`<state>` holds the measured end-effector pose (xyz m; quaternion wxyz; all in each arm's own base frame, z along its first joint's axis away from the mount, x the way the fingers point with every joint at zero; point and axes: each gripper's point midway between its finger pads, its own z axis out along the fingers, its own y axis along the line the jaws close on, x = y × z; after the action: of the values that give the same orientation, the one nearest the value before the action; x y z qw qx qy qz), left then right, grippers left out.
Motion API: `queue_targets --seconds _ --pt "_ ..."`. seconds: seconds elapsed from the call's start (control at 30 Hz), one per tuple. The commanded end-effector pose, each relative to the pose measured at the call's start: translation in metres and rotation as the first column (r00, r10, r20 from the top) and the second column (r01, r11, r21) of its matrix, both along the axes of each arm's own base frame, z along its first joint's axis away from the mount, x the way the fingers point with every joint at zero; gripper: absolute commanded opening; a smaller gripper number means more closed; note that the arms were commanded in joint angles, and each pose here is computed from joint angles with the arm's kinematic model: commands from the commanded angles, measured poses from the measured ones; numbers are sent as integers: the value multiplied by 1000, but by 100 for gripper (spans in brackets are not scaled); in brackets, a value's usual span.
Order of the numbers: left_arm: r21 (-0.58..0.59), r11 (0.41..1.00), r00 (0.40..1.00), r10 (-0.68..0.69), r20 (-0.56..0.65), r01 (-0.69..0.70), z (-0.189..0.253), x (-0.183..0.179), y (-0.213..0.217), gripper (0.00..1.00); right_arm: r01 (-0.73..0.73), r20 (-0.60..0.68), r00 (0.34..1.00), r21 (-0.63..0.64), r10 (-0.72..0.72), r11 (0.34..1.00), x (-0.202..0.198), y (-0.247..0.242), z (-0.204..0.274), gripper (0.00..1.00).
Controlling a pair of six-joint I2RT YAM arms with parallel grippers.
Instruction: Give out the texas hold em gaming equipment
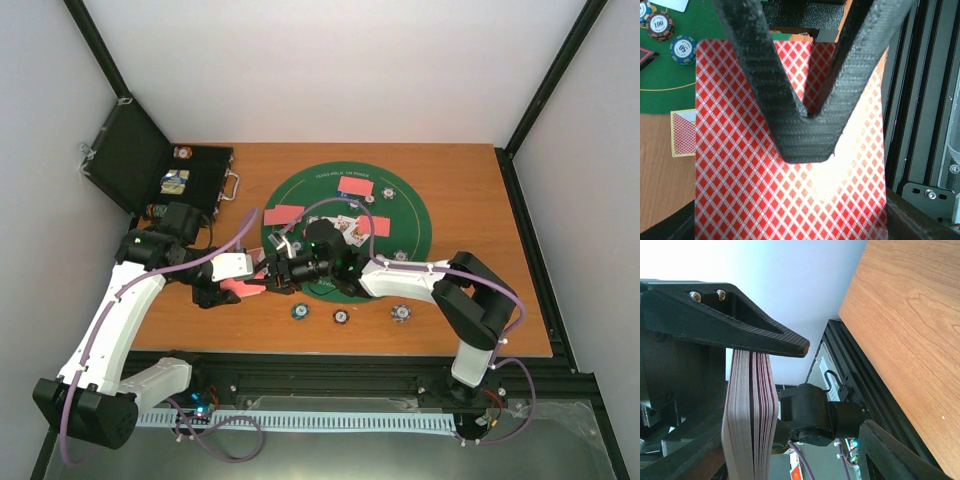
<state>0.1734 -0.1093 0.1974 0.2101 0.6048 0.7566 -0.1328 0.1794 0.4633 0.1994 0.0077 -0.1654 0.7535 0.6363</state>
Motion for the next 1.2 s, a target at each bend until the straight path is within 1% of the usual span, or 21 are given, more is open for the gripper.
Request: queue_targets --seconds 0.0,0.23,0.27,0.3,0.4,0.43,0.57,0.67,0.73,0.93,1.1,1.17 --pt "-34 999 999 -3 41 5 18 3 -4 22 9 -3 1000 -40 -9 999 2 -12 -11 62" --pt "-23 1000 999 -5 41 6 14 3 -3 22 47 21 999 -49 -46 998 7 -25 -2 47" --pt "-25 1000 999 -6 40 7 14 3 -3 22 62 16 998 -77 -61 995 10 -29 -5 44" --pt "-26 1000 999 -6 40 7 14 3 -3 22 68 19 998 -79 -67 995 11 -30 -5 40" --pt "-27 1000 999 -6 42 7 13 3 -3 22 65 7 998 -61 -65 996 12 -32 1 34" --pt "-27 1000 999 -6 43 7 13 3 -3 22 67 12 998 -54 -66 996 12 -33 5 31" --pt "-17 1000 999 -7 44 7 11 3 -2 22 75 23 997 -28 -74 997 11 -35 20 12" --pt "-15 1000 999 -7 46 7 11 3 -1 22 81 23 997 -34 -80 996 12 -38 22 5" --pt "-14 1000 999 -6 43 7 11 3 -1 22 88 23 996 -45 -87 995 14 -42 21 3" --pt "2 1000 999 -9 45 9 7 3 1 22 133 33 991 -55 -131 990 25 -64 24 3" --pt "1 1000 999 -8 47 8 8 3 1 22 218 41 976 -69 -215 974 53 -105 25 3" --pt "3 1000 999 -7 46 7 8 4 1 22 255 47 967 -94 -252 962 66 -124 21 3"
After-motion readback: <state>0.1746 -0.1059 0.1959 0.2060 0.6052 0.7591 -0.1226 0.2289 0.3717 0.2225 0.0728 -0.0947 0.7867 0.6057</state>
